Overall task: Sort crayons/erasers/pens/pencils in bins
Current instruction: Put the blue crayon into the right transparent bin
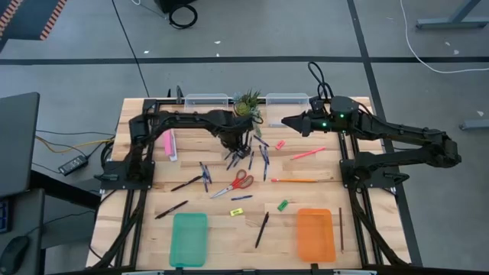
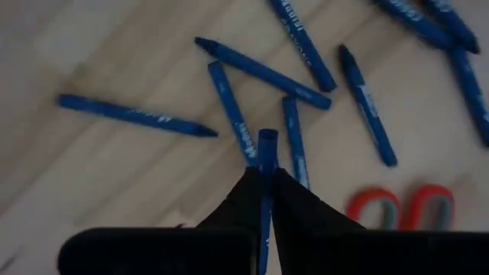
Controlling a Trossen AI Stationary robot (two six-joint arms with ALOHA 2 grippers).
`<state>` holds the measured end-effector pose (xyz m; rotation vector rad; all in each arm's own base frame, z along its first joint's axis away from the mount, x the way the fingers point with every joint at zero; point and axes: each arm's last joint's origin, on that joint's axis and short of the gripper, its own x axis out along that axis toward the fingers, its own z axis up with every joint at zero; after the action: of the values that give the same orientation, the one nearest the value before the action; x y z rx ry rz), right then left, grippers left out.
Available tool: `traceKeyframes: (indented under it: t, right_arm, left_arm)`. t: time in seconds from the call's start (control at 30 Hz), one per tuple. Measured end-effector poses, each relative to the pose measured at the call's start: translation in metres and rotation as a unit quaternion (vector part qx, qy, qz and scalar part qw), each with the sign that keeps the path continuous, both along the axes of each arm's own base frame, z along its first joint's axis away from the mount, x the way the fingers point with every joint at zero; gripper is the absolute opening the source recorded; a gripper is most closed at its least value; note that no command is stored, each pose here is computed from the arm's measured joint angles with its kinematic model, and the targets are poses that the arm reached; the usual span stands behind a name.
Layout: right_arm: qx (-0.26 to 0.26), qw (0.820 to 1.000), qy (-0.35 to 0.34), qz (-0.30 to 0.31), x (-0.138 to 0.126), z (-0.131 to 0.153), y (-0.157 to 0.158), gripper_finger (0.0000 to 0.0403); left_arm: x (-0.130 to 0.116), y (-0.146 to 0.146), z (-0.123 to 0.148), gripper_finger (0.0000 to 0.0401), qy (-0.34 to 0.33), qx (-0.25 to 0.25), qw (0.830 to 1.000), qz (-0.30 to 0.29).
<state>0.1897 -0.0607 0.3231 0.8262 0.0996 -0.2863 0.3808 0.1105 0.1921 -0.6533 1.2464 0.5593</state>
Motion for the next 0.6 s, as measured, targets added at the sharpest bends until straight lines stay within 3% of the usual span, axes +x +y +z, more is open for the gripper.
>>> traceKeyframes:
  t: [0.3, 0.47, 0.6]
  right_arm:
    - [0.007, 1.000, 0.027, 0.011, -0.003, -0.005, 0.001, 0.0161]
    - [0.020, 0.998, 0.061, 0.014, -0.010, -0.010, 0.004, 0.0161]
    - [0.010, 0.999, 0.049, 0.007, -0.009, -0.007, 0.003, 0.0161]
  left_arm:
    - [0.008, 0.028, 0.083, 0.0028, -0.131, 0.047, 0.990, 0.024]
    - [0.013, 0.048, 0.138, 0.0018, -0.236, 0.071, 0.969, 0.027]
    - [0.015, 0.060, 0.167, 0.0025, -0.328, 0.047, 0.943, 0.045]
